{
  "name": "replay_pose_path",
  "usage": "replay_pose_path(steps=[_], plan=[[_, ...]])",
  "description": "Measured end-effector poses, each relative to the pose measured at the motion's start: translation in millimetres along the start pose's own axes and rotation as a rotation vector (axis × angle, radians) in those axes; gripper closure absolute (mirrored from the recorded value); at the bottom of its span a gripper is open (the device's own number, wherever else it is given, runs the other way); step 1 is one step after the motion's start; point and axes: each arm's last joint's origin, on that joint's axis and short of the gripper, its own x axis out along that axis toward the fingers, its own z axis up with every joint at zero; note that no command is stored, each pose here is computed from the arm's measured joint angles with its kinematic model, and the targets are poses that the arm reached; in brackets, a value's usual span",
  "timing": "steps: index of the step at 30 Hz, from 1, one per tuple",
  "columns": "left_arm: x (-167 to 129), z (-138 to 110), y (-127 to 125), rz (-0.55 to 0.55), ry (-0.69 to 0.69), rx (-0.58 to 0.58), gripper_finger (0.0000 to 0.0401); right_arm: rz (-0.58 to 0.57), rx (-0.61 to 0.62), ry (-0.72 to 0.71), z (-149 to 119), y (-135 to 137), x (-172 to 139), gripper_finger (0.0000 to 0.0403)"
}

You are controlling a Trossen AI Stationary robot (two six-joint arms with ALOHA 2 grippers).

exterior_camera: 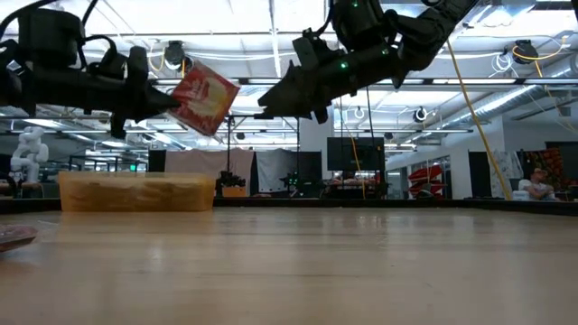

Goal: Sort popcorn bags into baskets
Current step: Put the red popcorn bag into the orange bin

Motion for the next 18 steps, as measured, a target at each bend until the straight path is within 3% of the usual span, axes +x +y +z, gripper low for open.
replay_pose_path(steps=[7,14,18], plan=[[8,11,0,0.082,-0.018,-0.021,0.0386,-0.005,-0.037,0.010,-4,-2,-1,0.0246],[29,40,-20,0.180,0.089,0.073,0.0386,-0.006,-0.091,0.012,-4,-2,-1,0.0245],[32,48,-23,0.218,0.076,0.082,0.0386,-0.006,-0.108,0.012,-4,-2,-1,0.0245]])
